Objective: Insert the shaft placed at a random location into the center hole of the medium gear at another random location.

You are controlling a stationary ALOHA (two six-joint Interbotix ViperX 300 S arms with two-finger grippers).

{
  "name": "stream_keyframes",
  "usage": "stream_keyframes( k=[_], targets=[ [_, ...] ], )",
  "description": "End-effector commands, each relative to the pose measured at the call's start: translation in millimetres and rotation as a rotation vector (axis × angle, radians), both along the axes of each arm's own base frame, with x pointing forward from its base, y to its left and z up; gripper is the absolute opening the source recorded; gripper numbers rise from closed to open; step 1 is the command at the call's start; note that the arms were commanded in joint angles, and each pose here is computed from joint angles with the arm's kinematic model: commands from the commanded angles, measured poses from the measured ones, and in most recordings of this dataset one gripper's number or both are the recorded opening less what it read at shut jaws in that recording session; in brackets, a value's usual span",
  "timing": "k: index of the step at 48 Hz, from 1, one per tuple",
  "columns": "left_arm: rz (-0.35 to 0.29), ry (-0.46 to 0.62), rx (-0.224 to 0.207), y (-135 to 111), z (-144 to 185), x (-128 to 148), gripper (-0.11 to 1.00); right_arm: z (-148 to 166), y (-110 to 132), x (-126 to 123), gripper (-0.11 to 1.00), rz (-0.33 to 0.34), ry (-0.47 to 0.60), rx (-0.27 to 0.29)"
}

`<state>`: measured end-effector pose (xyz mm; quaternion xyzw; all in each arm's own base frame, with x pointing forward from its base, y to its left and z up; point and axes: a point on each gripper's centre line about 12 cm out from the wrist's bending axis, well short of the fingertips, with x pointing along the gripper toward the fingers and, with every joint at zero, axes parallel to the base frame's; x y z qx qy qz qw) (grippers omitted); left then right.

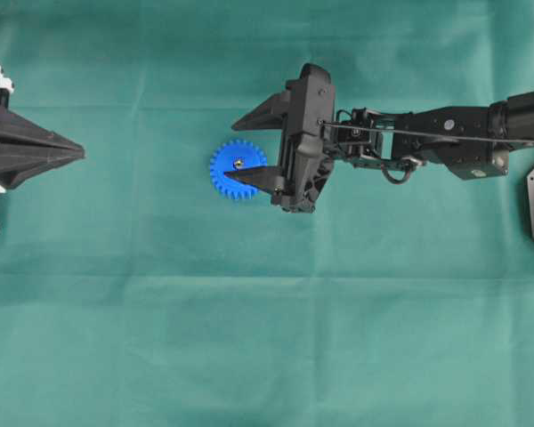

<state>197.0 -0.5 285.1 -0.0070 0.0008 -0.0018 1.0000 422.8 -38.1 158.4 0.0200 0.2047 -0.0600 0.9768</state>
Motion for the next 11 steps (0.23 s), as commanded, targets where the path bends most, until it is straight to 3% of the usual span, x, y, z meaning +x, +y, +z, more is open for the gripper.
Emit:
stream_keyframes(
  k=[1, 11],
  targets=[
    [-0.002, -0.014, 0.001, 0, 6, 2, 0.00, 15, 0, -1, 0.84, 0.004, -0.032, -0.013],
    [-0.003, -0.014, 0.000, -1, 6, 2, 0.00, 16, 1, -18, 0.84, -0.001, -0.027, -0.006]
  ],
)
